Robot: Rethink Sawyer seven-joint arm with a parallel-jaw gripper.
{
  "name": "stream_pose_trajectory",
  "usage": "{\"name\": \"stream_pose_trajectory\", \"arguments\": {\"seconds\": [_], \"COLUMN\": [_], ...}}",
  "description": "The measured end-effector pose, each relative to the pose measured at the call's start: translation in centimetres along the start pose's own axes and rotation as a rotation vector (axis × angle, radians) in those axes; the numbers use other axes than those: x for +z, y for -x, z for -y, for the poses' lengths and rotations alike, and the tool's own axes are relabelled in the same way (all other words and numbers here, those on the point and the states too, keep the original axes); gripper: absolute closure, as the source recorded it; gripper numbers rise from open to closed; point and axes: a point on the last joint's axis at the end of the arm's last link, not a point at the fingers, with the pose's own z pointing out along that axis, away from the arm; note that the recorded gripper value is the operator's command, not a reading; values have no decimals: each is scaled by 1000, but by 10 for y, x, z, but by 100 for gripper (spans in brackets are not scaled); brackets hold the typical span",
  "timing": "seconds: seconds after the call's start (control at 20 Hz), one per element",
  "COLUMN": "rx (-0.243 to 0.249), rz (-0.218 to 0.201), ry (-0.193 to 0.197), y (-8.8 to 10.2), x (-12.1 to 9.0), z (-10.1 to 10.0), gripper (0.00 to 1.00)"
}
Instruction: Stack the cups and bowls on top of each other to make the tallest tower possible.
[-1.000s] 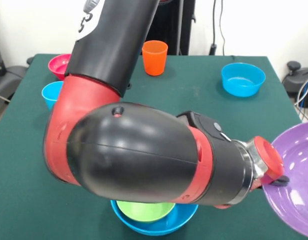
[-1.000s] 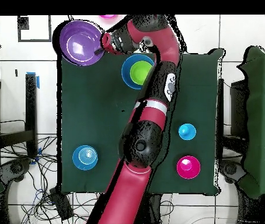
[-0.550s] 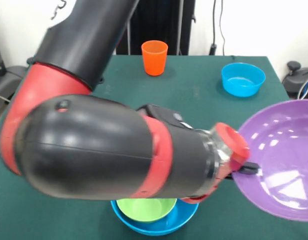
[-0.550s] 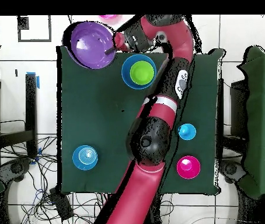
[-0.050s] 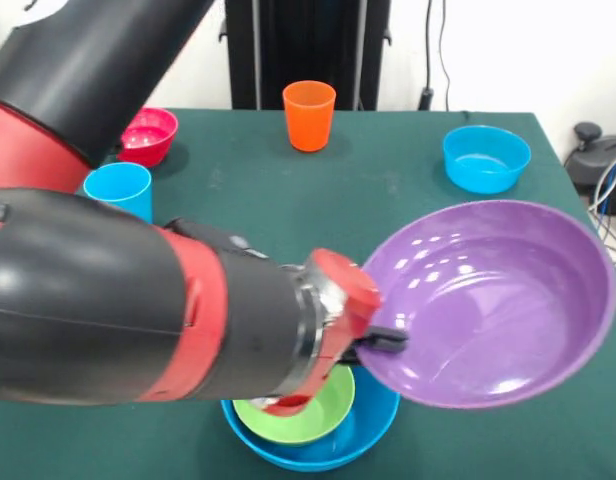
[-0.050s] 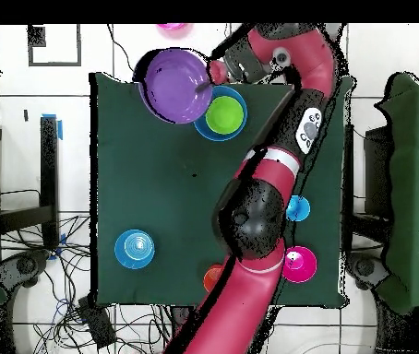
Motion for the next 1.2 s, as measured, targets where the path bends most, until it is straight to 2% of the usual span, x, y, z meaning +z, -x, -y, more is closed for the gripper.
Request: {"name": "stream_pose_trajectory", "arguments": {"seconds": [0.25, 0.45, 0.9, 1.2], "rx": [-73, -106, -107, -102], "rz": [-39, -76, -134, -141], "ry": [-53, -84, -121, -143], "y": [-7, -9, -6, -4], "x": [-3, 1, 12, 14], "z": [12, 18, 19, 20], "gripper": [100, 100, 100, 100]}}
